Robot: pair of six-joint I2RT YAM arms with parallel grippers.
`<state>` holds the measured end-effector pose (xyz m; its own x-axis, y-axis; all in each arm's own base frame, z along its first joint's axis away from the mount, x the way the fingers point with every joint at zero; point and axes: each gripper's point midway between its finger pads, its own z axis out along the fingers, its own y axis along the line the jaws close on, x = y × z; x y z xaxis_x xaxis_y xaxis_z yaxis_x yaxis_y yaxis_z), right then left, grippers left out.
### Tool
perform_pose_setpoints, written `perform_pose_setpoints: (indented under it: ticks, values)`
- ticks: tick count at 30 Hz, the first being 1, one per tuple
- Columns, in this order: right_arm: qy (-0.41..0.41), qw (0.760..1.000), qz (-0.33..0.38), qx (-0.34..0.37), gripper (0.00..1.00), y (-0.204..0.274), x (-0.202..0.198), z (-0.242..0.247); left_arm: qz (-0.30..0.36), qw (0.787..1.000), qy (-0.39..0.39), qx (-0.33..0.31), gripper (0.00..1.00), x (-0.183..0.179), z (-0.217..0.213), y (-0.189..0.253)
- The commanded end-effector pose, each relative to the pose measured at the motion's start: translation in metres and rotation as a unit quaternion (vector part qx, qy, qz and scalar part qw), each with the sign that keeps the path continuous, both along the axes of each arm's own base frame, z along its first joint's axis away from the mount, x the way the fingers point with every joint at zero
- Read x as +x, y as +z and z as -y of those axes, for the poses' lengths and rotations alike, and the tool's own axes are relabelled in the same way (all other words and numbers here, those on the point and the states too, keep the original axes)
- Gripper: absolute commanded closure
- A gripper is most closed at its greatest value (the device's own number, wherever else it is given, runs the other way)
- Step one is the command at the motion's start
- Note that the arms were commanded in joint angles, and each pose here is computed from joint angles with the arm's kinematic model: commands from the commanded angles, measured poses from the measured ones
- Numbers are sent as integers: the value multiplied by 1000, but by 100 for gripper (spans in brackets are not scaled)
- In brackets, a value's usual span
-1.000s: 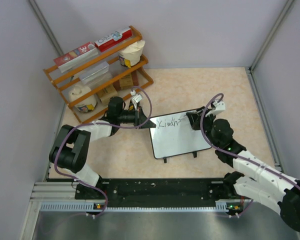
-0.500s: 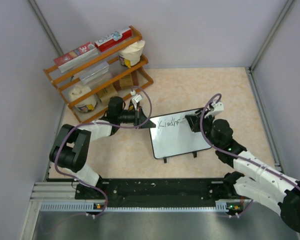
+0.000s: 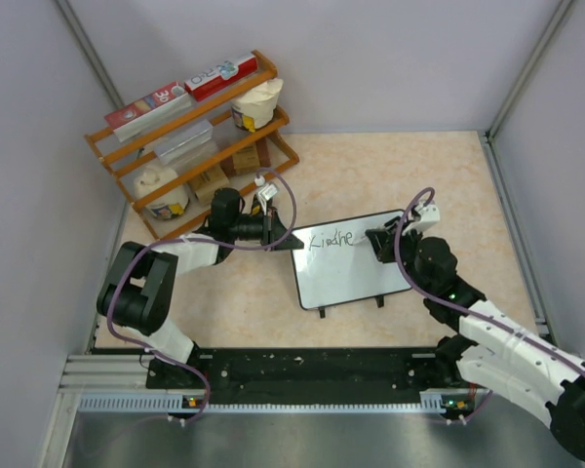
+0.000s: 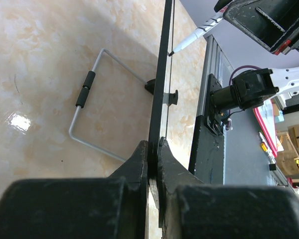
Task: Write a sentence on the whiteboard
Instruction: Write on the whiteboard with the whiteboard.
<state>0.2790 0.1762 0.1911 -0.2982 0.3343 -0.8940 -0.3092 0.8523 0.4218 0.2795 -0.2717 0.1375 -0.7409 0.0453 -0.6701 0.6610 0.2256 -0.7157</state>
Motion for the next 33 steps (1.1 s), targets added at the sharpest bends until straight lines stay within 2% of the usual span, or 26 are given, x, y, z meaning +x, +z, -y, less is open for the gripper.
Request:
perform_pose_setpoints:
  ticks: [1, 16, 33]
  values:
    - [-37, 999, 1, -13, 100, -2, 5, 16, 28, 999, 0, 33, 100, 1, -2, -24]
    - [-43, 996, 68, 38, 100, 59, 5, 19, 29, 999, 1, 34, 100, 2, -2, -24]
    - [-52, 997, 40, 27, 100, 35, 18, 18, 28, 999, 0, 34, 100, 1, -2, -25]
